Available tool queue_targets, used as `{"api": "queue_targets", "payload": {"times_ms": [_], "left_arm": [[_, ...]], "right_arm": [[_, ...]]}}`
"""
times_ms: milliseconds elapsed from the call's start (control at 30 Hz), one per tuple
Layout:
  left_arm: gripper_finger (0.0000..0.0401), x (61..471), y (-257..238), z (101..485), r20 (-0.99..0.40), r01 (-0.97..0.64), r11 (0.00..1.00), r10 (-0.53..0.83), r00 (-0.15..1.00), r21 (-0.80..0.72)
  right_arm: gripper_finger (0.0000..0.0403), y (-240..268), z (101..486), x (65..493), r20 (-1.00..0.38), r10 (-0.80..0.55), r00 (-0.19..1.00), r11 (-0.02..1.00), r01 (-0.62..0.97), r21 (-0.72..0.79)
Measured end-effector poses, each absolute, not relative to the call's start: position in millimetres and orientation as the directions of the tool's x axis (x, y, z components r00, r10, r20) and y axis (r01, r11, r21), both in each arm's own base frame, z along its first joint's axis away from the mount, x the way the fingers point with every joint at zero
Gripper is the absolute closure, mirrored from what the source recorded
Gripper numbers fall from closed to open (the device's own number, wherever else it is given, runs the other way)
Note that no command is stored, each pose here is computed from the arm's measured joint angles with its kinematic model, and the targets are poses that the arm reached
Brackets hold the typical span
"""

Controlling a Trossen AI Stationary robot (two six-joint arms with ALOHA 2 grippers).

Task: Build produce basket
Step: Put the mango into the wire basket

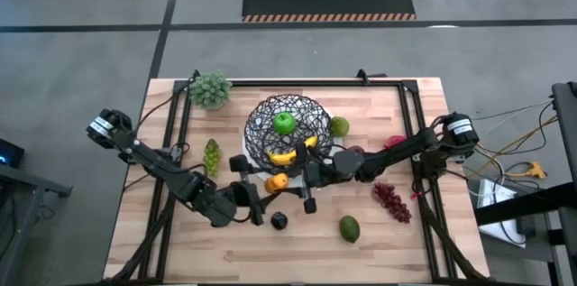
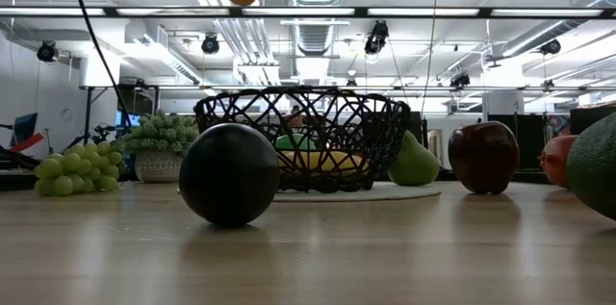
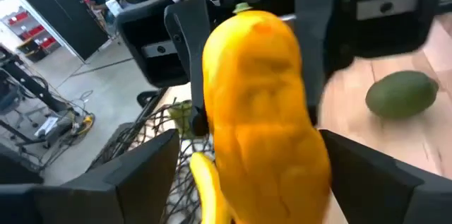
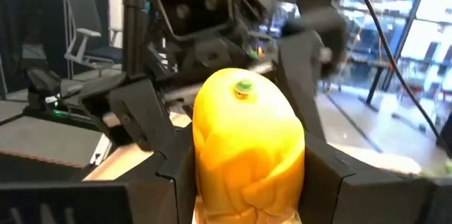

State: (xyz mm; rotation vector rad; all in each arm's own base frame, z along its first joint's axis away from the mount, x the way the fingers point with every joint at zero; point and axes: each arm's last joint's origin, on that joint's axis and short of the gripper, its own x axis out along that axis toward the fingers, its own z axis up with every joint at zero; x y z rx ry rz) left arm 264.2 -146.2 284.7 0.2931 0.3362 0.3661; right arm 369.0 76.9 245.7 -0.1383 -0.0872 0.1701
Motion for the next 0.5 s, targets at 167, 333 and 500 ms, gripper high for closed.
{"api": "queue_targets", "payload": {"times_ms": [167,333,500], "left_arm": [[0.0085,244.1,-132.9,293.5,-0.317,-0.297,0.886,0.414,0.853,0.357],[0.0085,223.9,-122.7,280.4,-0.339,-0.298,0.890,0.414,0.845,0.344],[0.0085,207.4,-111.1,263.3,-0.346,-0.337,0.900,0.421,0.838,0.278]], "right_arm": [[0.0243,61.3,247.0,366.8,-0.058,0.064,0.996,0.995,-0.068,-0.073],[0.0243,38.0,250.5,366.3,-0.310,-0.138,0.941,0.989,0.116,-0.087],[0.0243,3.4,251.7,366.3,-0.529,-0.328,0.783,0.945,0.280,-0.170]]}}
